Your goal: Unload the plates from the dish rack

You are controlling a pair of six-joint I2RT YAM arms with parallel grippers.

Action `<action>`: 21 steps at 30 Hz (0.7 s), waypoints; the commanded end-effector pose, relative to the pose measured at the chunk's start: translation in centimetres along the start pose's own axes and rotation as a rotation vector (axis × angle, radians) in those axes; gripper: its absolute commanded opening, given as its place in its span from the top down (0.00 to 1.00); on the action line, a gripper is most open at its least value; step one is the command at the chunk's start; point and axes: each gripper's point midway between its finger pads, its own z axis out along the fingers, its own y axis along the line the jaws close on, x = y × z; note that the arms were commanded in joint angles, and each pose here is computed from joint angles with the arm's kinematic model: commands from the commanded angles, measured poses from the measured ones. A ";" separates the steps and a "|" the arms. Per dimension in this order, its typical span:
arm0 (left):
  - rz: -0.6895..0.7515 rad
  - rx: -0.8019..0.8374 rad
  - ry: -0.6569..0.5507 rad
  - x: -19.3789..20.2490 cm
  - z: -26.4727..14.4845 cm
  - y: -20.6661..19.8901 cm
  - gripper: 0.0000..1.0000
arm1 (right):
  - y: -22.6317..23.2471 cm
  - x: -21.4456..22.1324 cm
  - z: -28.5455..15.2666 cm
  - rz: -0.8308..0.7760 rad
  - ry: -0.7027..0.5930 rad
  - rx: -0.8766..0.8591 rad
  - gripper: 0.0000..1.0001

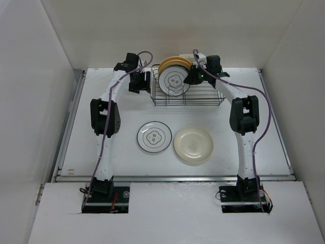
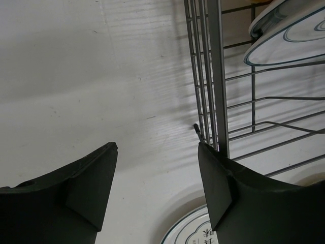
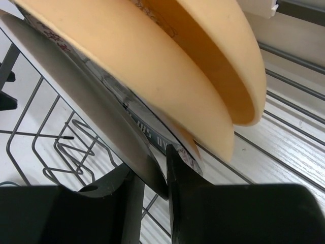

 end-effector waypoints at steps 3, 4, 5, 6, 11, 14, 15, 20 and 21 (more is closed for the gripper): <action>0.015 0.069 -0.142 -3.6 -7.3 -1.5 0.38 | 2.2 -5.5 -3.8 -0.101 -0.115 0.047 1.00; 0.022 0.067 -0.134 -3.4 -7.3 -1.4 0.38 | 2.3 -5.3 -3.9 -0.117 -0.119 0.070 1.00; 0.022 0.067 -0.133 -3.4 -7.3 -1.4 0.38 | 2.8 -6.5 -4.8 -0.146 -0.147 0.080 1.00; 0.021 0.066 -0.129 -3.2 -7.8 -1.5 0.38 | 2.6 -6.6 -5.1 -0.172 -0.149 0.094 1.00; 0.045 0.061 -0.099 -2.4 -7.5 -1.2 0.38 | 2.4 -7.3 -5.7 -0.224 -0.157 0.150 1.00; 0.035 0.055 -0.093 -2.3 -7.6 -0.7 0.38 | 2.2 -7.8 -6.1 -0.245 -0.154 0.176 1.00; 0.033 0.054 -0.082 -2.0 -7.6 -0.7 0.38 | 2.2 -7.9 -6.2 -0.244 -0.151 0.176 1.00; 0.038 0.003 -0.122 -2.8 -9.2 0.3 0.38 | 3.4 -9.8 -7.9 -0.282 -0.191 0.217 1.00; 0.035 -0.012 -0.146 -3.3 -9.7 0.9 0.38 | 3.8 -10.2 -8.1 -0.288 -0.201 0.240 1.00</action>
